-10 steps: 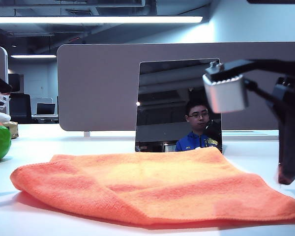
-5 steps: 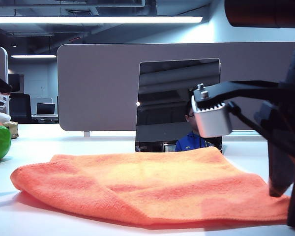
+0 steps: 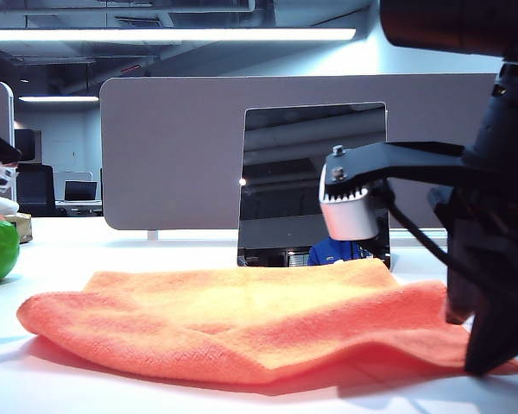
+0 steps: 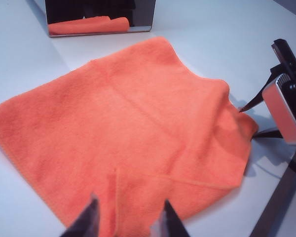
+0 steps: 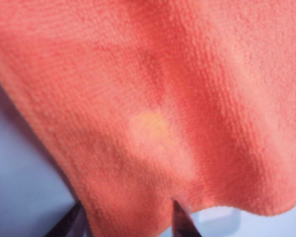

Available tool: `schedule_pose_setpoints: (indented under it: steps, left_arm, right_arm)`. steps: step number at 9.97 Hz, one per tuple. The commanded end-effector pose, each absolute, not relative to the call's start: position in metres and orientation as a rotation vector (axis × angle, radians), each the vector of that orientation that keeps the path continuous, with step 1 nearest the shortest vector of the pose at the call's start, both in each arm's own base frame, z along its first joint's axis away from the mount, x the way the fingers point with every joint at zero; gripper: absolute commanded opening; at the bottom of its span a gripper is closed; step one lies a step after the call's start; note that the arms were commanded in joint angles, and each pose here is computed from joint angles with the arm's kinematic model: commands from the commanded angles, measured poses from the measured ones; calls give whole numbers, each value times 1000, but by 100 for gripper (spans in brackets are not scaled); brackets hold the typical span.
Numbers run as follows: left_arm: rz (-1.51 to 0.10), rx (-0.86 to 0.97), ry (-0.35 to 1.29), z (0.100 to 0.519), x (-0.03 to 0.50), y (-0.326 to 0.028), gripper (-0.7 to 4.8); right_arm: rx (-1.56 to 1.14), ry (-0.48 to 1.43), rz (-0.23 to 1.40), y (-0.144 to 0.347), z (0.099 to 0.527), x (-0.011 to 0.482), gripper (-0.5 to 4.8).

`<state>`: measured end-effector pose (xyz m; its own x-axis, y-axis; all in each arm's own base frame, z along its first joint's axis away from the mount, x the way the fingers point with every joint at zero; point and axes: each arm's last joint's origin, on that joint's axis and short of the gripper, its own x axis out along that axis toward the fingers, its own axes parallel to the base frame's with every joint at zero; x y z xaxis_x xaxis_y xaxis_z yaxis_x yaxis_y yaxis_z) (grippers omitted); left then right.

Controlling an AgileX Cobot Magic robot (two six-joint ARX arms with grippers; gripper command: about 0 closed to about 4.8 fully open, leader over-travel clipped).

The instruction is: Pick up the cloth from the table and use it to cover the mirror.

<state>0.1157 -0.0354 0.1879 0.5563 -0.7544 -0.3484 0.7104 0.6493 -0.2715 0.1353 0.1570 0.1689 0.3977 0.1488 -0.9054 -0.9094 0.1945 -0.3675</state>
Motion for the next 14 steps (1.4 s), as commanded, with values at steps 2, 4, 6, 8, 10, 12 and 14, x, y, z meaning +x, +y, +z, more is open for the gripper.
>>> schedule_pose_setpoints:
  steps: [2, 4, 6, 8, 10, 12, 14]
  left_arm:
    - [-874, -103, 447, 190, 116, -36, 160]
    - [-874, -103, 447, 190, 116, -36, 160]
    - [-874, -102, 446, 190, 116, -36, 151]
    - [-873, -102, 446, 190, 116, -36, 151]
    - [-866, -100, 445, 190, 116, -35, 151]
    - [-849, -96, 449, 190, 117, -35, 142]
    - [-923, -112, 444, 190, 115, -37, 196]
  right_arm:
    - [-1117, 880, 907, 167, 155, 141, 225]
    - [-1104, 853, 903, 169, 156, 142, 194]
    - [-1136, 787, 815, 171, 159, 147, -6]
    - [-1140, 765, 818, 172, 161, 148, -6]
    - [-1122, 716, 801, 174, 166, 149, -6]
    - [-1048, 547, 734, 171, 194, 149, -6]
    - [-1005, 481, 730, 164, 211, 142, -6]
